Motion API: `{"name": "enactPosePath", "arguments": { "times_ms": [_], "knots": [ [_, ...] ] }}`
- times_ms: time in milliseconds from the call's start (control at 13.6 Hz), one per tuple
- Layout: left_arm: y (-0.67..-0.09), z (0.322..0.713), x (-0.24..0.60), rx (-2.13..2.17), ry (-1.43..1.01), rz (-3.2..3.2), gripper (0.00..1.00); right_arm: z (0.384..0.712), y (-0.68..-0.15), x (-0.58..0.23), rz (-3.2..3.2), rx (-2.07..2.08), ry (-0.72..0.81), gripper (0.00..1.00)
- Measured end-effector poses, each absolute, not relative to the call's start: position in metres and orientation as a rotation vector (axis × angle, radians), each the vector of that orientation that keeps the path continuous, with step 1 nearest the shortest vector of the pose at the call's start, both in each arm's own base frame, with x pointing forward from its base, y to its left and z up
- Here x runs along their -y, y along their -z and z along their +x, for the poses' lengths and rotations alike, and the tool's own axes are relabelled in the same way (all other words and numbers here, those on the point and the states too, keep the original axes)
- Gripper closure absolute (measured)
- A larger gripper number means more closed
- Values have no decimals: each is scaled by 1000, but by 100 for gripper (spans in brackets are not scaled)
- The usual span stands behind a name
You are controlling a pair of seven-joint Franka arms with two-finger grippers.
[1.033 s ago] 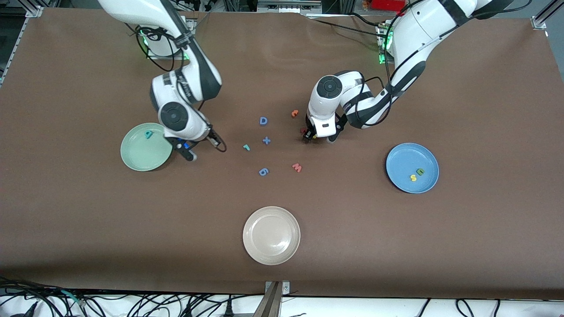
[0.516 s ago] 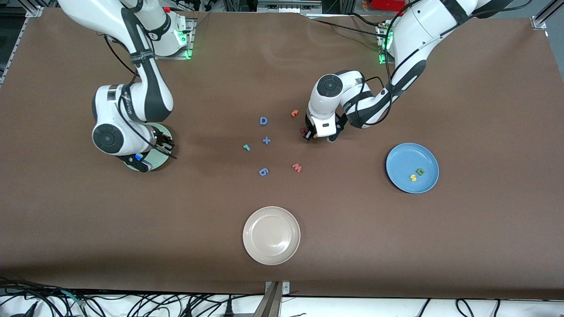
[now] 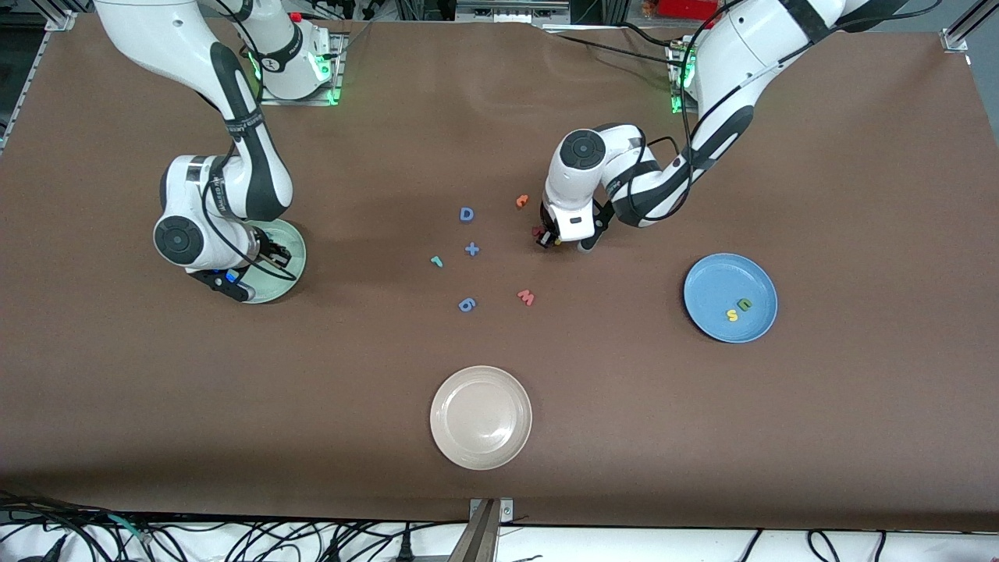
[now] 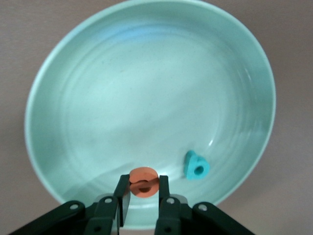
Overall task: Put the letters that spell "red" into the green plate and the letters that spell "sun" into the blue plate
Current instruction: 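Drop the e on the green plate while the left gripper grasps the yellow u, then drop the yellow u on the blue plate while the right gripper reaches the teal t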
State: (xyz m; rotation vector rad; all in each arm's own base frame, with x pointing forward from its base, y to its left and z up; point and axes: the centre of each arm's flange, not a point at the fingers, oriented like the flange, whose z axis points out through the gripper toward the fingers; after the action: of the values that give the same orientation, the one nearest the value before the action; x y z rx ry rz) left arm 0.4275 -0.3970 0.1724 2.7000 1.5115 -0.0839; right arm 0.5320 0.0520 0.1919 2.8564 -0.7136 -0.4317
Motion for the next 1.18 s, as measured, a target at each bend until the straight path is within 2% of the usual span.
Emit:
{"name": "enactPosePath", "arguments": {
  "times_ms": [221,443,664,885,959,1180],
  "knots": [
    [-173,432,395,-1518,75,2694,74,528,-183,-50,2854,714,420,73],
    [-173,461,381,-1542,27,2668,74,528,-183,-51,2856,713,417,69],
    [-174,492,368,-1536,-2,2673,74,533,-195,-57,2872,725,408,43],
    [-185,527,353,-1490,8,2729,74,553,-246,-104,2890,813,462,11],
    [-194,541,347,-1460,46,2758,74,563,-269,-127,2893,855,447,5],
    [-229,582,322,-1320,178,2894,74,576,-307,-196,2898,988,375,5]
  ]
}}
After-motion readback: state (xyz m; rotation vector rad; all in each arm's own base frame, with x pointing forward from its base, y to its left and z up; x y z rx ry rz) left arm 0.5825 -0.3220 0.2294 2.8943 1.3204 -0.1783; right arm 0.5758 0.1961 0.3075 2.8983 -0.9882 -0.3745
